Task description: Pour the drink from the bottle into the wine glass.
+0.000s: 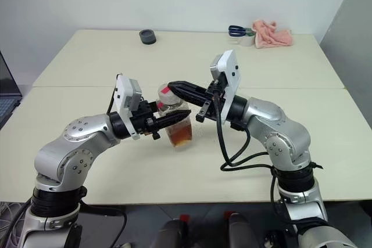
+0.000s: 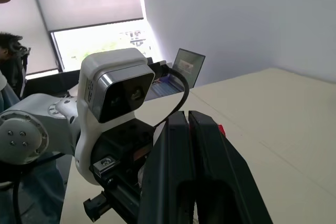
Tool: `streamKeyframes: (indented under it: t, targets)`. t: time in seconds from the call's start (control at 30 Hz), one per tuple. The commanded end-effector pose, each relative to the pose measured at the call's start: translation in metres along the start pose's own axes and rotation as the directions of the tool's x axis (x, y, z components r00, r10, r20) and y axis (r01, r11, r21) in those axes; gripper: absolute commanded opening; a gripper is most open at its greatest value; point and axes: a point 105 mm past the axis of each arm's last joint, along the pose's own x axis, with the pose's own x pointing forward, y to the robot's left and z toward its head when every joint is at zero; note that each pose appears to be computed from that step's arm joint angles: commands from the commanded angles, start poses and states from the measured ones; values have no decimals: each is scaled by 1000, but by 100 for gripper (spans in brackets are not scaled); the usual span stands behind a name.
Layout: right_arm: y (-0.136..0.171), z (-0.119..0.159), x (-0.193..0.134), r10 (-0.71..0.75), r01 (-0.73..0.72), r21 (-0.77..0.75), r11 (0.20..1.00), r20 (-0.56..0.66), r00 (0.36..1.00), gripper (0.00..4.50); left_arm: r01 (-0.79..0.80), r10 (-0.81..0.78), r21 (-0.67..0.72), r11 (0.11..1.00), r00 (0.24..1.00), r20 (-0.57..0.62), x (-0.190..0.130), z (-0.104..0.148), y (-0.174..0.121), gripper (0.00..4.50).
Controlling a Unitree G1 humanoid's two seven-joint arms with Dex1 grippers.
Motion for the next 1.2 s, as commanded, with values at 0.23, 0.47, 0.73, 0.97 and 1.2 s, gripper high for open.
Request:
streamKeyframes:
  t: [0.23, 0.47, 0.73, 0.97, 1.2]
  targets:
    - [-9, 17, -5, 100, -100, -28, 995, 8, 995, 131, 74, -79, 101, 992, 996, 49, 0, 29, -9, 182]
    - [-3, 14, -4, 107, -107, -24, 994, 7, 994, 306, 75, -80, 100, 992, 995, 56, 2, 29, -10, 182]
    - [3, 12, 1, 103, -103, -8, 995, 31, 994, 306, 77, -83, 103, 992, 995, 63, 5, 31, -8, 182]
    - [3, 13, 3, 86, -86, -9, 996, 51, 995, 290, 76, -83, 107, 991, 995, 63, 6, 32, -8, 182]
    - [2, 15, 3, 92, -91, -9, 996, 61, 994, 184, 81, -87, 105, 991, 994, 58, 5, 30, -10, 182]
